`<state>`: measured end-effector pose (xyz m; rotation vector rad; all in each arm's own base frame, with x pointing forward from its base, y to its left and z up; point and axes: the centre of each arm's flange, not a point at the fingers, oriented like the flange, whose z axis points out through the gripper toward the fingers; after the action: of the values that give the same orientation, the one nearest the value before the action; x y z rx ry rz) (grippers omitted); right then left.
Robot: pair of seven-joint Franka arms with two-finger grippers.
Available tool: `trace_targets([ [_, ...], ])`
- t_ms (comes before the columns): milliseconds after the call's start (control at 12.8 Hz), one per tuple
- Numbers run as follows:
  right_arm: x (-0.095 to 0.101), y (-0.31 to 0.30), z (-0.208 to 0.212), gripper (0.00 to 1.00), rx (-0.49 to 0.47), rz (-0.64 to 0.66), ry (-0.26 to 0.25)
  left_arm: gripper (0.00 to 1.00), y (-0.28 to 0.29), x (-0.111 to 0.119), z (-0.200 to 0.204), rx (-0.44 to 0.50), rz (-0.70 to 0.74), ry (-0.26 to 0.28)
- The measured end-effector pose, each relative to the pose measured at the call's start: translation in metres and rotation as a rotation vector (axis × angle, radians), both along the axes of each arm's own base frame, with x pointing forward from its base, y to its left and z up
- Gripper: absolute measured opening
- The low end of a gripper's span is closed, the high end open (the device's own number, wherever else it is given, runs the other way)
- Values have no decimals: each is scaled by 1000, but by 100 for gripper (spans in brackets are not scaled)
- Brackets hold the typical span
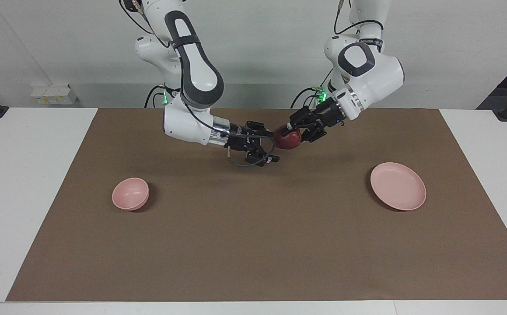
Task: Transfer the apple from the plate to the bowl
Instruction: 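Close the right gripper on the apple held by the left gripper, then open the left gripper while the right gripper pulls the apple away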
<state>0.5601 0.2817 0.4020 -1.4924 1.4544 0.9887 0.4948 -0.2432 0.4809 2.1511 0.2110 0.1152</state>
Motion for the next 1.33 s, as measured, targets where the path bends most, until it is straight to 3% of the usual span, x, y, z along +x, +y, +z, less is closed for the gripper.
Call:
trace_targets([
  [784, -5, 22, 22, 99, 102, 3, 7, 78, -3, 0, 2, -6, 14, 18],
  [941, -5, 23, 29, 81, 109, 0, -3, 78, -1, 2, 6, -8, 31, 12],
  [1333, -4, 22, 32, 81, 110, -1, -8, 78, -2, 3, 9, -11, 32, 10],
])
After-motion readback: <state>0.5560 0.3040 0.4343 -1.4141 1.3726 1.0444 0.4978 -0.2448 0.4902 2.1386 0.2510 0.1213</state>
